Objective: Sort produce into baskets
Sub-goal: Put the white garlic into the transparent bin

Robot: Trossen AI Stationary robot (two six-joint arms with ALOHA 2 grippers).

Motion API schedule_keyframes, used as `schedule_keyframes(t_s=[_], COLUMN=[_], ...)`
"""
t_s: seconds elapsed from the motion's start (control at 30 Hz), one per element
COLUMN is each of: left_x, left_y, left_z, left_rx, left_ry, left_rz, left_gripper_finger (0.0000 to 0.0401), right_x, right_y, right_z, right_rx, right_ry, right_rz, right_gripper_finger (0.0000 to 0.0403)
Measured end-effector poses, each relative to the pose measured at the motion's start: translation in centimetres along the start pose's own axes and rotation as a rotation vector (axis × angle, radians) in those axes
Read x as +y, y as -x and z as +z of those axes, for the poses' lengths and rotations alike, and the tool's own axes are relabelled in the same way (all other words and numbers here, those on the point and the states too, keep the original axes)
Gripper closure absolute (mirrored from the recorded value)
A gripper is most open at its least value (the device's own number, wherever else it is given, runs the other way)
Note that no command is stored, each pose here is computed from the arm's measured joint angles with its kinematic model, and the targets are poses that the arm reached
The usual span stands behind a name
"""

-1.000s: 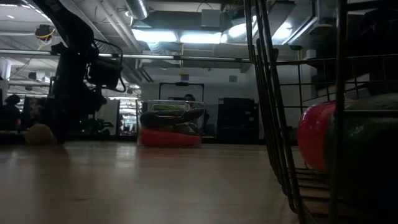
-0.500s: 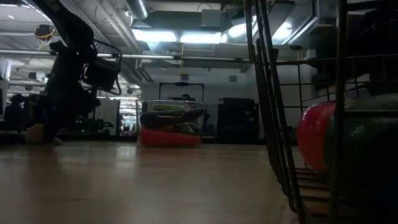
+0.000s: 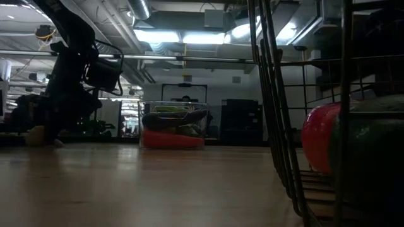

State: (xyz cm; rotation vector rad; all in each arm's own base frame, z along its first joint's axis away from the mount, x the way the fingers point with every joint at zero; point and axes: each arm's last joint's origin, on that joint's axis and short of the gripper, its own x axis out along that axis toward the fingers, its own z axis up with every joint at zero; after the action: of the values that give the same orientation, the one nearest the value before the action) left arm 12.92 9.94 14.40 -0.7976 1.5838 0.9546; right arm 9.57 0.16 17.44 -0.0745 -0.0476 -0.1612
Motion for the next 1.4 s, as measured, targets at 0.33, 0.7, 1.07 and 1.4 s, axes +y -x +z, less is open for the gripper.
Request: schedule_keyframes(t_s=[0.33, 0.7, 1.07, 1.4], left_x=[0.1, 0.0, -0.8, -1.6], left_y=[1.5, 4.5, 7.1, 8.9], left_z=[0.0, 0.9, 2.5, 3.6], left_rx=[-0.075, -0.374, -0.652, -0.845], left_ry=[0.027, 0.114, 0.110, 0.122], left_rz=[-0.061, -0.247, -0.503, -0.634], left_gripper_finger=[0.0216, 0.0214, 0.0213, 0.0213], right_x=[0.0, 0.0, 0.0, 0.0], right_y=[0.0, 0.0, 0.0, 0.0], right_z=[0.0, 0.0, 0.0, 0.0], right_rx=[0.000, 0.000, 0.000, 0.000], right_ry=[0.000, 0.000, 0.000, 0.000], right_rz=[0.000, 0.000, 0.000, 0.000], right_gripper_finger=[0.0006, 0.0006, 0.0006, 0.0006])
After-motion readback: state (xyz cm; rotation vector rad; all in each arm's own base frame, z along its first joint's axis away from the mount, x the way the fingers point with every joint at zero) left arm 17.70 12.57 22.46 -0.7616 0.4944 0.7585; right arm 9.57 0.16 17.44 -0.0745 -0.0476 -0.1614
